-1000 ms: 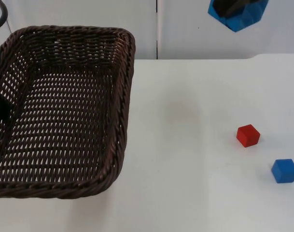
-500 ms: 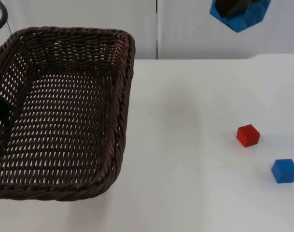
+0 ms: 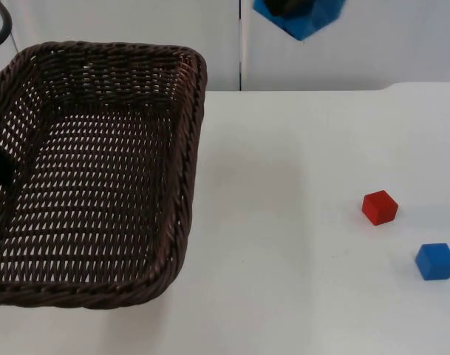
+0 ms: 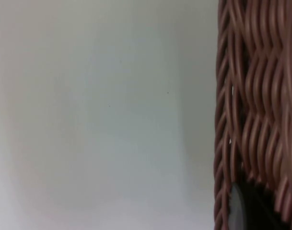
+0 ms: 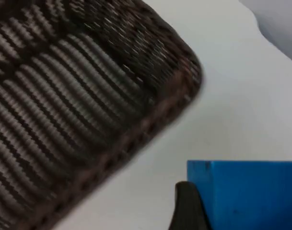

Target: Pick up the basket with the left hand and place the largest block into the basket with the right hand.

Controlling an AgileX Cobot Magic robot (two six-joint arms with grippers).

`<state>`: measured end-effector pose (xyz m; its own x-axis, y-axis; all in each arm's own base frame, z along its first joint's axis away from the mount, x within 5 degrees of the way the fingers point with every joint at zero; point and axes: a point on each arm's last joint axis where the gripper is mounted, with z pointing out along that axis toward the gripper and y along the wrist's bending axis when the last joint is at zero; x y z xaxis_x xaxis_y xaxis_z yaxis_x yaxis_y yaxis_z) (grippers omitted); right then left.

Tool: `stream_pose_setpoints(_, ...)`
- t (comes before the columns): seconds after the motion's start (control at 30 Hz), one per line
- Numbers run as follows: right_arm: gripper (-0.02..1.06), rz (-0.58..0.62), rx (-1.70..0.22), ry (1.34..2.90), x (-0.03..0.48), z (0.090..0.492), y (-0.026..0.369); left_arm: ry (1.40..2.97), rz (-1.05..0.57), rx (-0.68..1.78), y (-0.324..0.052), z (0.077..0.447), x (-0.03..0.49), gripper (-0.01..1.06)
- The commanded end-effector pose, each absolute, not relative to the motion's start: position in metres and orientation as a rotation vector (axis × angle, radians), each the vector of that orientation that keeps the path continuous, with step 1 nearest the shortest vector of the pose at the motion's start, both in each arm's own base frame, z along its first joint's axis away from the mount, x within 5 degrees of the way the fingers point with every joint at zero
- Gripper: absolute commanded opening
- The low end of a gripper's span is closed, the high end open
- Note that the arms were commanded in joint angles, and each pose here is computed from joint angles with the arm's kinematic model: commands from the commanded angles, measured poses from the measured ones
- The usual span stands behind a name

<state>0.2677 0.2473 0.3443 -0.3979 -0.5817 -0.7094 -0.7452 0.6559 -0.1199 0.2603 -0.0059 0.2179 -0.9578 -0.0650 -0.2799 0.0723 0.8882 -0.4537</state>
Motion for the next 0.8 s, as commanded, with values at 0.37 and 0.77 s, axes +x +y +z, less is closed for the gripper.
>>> stream_pose_setpoints(0.37, 0.00, 0.353, -1.150, 2.085, 0.284, 0.319, 0.332, 2.748, -0.701, 0.000, -0.007, 0.223, 0.259, 0.00)
stream_pose_setpoints(0.77, 0.00, 0.457, -1.113, 2.154, 0.301, 0.288, 0.360, 2.748, -0.701, 0.000, -0.007, 0.223, 0.259, 0.00)
